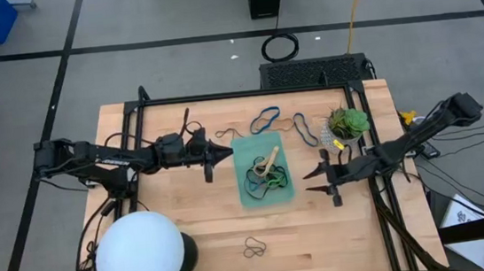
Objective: Pick and place rubber bands into bin
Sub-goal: Put the violet rubber band into the green bin
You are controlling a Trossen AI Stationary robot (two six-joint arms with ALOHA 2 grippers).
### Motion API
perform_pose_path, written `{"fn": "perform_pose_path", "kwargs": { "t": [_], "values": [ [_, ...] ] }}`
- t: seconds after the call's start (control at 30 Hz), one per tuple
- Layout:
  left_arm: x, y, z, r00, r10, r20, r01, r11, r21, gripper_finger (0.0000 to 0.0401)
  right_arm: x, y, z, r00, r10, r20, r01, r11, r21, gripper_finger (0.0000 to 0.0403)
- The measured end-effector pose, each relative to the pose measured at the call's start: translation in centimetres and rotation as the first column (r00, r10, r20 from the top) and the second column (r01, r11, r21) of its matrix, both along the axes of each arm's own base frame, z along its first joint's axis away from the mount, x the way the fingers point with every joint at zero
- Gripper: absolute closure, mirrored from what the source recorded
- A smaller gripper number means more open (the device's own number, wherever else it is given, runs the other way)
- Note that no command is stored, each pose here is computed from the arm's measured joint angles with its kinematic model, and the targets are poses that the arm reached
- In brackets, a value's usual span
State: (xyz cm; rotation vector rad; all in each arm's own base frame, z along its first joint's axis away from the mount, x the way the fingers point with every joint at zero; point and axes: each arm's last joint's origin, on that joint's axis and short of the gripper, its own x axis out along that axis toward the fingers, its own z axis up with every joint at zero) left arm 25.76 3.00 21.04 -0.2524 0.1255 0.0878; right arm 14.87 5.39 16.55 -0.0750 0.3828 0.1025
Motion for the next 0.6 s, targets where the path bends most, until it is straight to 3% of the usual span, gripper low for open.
{"fn": "perform_pose_path", "kwargs": {
  "t": [0.1, 0.33, 0.47, 0.6],
  "values": [
    [0.0, 0.1, 0.0, 1.000, 0.025, 0.000, -0.025, 1.000, 0.003, 0.0334, -0.5, -0.2, -0.2, 1.000, 0.001, 0.012, -0.002, 1.000, 0.004, 0.0245],
    [0.0, 0.1, 0.0, 1.000, 0.020, -0.002, -0.020, 1.000, 0.002, 0.0233, -1.2, -0.5, -0.6, 0.999, 0.000, 0.036, 0.000, 1.000, 0.013, 0.0245],
    [0.0, 0.1, -0.2, 1.000, 0.019, -0.025, -0.020, 1.000, -0.019, 0.0197, -1.2, -0.5, -0.4, 0.999, 0.000, 0.047, -0.001, 1.000, 0.015, 0.0245],
    [0.1, -0.6, -0.1, 0.998, -0.053, -0.028, 0.054, 0.996, 0.066, 0.0182, -1.2, -0.5, -0.4, 0.999, 0.000, 0.047, -0.001, 1.000, 0.014, 0.0245]
  ]
}}
